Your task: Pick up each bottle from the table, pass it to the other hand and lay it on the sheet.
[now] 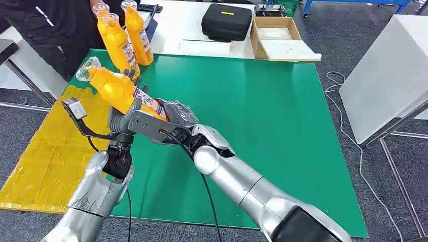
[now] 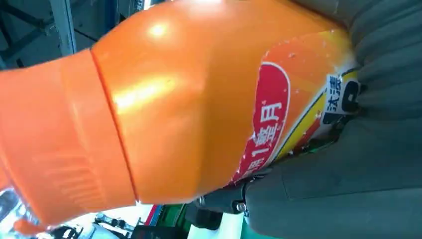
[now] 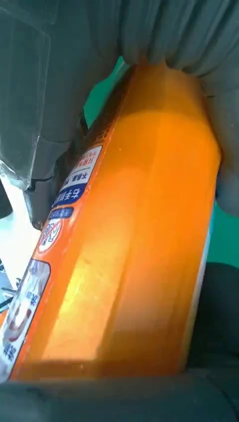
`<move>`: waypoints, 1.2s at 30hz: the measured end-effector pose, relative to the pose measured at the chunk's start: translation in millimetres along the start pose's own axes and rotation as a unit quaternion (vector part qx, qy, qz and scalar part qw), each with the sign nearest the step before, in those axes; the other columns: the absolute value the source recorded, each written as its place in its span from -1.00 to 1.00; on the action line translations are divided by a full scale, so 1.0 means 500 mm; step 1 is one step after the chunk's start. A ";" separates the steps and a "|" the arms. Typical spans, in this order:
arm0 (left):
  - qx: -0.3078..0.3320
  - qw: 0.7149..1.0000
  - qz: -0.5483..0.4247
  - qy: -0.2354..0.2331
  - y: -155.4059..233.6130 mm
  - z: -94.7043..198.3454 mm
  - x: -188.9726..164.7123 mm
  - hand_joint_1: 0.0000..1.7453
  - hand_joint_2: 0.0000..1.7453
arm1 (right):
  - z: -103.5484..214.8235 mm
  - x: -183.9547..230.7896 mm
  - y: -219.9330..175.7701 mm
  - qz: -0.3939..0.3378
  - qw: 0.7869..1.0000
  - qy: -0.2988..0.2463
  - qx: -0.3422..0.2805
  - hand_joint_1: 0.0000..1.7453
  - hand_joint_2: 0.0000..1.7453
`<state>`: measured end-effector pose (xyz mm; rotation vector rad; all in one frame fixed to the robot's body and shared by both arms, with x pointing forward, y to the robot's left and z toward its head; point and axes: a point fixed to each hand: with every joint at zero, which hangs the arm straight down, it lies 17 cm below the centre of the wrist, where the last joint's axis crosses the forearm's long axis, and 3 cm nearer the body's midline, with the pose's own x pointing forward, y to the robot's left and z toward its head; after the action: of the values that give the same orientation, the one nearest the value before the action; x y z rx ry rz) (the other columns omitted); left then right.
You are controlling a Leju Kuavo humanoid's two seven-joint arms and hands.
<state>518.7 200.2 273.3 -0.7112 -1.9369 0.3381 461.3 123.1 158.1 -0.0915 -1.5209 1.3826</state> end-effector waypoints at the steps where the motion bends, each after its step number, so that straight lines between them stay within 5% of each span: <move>1: 0.001 1.000 0.000 0.000 0.000 0.000 0.000 1.00 1.00 | 0.000 0.000 0.000 -0.001 1.000 0.001 0.000 1.00 1.00; 23: 0.006 1.000 0.008 -0.007 0.004 -0.006 0.015 1.00 1.00 | -0.003 -0.004 -0.002 0.009 1.000 0.007 0.003 0.98 1.00; 24: 0.006 1.000 0.010 -0.008 0.005 -0.005 0.016 1.00 1.00 | -0.003 -0.004 -0.003 0.010 1.000 0.007 0.003 -0.38 1.00; 26: 0.004 1.000 0.012 -0.010 0.006 -0.004 0.019 1.00 1.00 | -0.004 -0.006 -0.004 0.012 1.000 0.005 0.001 -0.38 1.00; 27: 0.002 1.000 0.012 -0.011 0.007 -0.004 0.021 1.00 1.00 | -0.004 -0.006 -0.007 0.013 1.000 0.002 -0.004 -1.00 -1.00; 36: -0.005 1.000 0.013 -0.025 0.015 -0.006 0.043 1.00 1.00 | 0.000 -0.030 -0.028 0.018 0.999 -0.011 -0.030 -1.00 -1.00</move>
<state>516.9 219.3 286.3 -0.7412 -1.9791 0.3649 476.1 108.9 159.8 -0.1424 -1.5855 1.3716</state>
